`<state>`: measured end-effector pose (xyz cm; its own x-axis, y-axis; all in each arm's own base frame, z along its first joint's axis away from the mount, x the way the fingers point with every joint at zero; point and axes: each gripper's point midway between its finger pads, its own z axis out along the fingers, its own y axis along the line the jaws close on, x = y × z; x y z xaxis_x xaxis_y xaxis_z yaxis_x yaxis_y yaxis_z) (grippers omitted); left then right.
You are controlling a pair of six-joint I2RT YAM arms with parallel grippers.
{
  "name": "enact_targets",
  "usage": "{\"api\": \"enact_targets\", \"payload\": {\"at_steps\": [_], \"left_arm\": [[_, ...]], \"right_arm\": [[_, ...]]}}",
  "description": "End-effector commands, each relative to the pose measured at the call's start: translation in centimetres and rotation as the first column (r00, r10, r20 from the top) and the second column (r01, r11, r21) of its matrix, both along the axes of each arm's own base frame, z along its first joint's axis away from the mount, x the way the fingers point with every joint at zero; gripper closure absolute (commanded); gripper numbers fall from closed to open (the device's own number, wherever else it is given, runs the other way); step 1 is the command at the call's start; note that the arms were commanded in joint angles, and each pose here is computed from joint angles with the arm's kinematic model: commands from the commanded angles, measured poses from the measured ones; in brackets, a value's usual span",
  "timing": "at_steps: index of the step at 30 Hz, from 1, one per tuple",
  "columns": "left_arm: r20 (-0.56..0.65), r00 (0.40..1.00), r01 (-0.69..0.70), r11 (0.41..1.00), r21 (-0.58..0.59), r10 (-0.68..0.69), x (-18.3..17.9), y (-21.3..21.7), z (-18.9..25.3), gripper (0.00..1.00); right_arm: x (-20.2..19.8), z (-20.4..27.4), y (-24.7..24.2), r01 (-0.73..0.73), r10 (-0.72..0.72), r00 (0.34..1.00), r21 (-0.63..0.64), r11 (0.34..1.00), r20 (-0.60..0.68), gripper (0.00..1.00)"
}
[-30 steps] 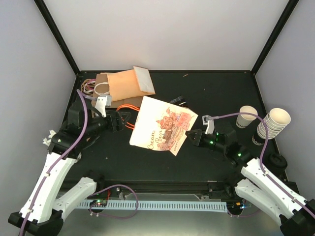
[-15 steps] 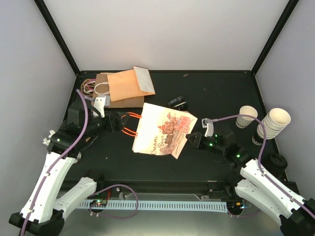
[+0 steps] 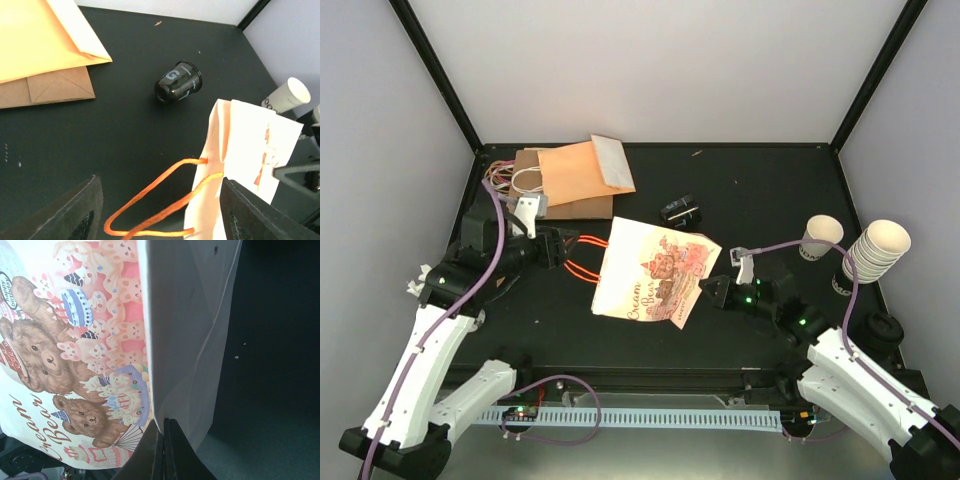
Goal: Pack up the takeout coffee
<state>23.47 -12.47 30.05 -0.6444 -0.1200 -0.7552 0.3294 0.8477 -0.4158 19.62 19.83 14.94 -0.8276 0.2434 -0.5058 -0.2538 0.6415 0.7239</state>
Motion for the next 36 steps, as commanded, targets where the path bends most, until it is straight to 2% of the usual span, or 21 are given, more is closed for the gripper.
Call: {"api": "enact_targets", "payload": {"at_steps": [1, 6, 11, 21, 29, 36], "left_arm": [[0.005, 0.999, 0.052, 0.999, 0.007, -0.052, -0.1, -0.5, 0.5, 0.41], [-0.025, 0.991, 0.130, 0.990, 0.050, -0.129, -0.6, -1.1, -1.0, 0.43], [-0.052, 0.980, 0.192, 0.981, 0.038, -0.190, -0.9, -2.0, -1.5, 0.54], [-0.006, 0.970, 0.243, 0.969, 0.038, -0.243, -2.1, -2.3, 0.0, 0.55], [-0.045, 0.945, 0.325, 0.945, 0.017, -0.324, -3.0, -3.2, -0.7, 0.74], [-0.068, 0.934, 0.352, 0.936, 0.029, -0.350, -3.3, -3.3, -1.1, 0.74]], "right_arm": [[0.4, 0.8, -0.1, 0.008, -0.009, 0.999, 0.015, 1.000, 0.053, 0.99], [0.5, 0.6, -0.1, 0.010, -0.011, 0.998, 0.014, 1.000, 0.054, 0.99], [0.5, 0.5, -0.1, 0.011, -0.011, 0.998, 0.012, 1.000, 0.054, 0.99], [0.5, 0.3, -0.1, 0.010, -0.010, 0.999, 0.011, 1.000, 0.045, 0.99], [0.5, 0.4, 0.0, 0.010, -0.011, 0.999, 0.017, 1.000, 0.048, 0.99], [0.6, 0.3, 0.1, 0.007, -0.008, 0.999, 0.017, 1.000, 0.044, 0.99]]}}
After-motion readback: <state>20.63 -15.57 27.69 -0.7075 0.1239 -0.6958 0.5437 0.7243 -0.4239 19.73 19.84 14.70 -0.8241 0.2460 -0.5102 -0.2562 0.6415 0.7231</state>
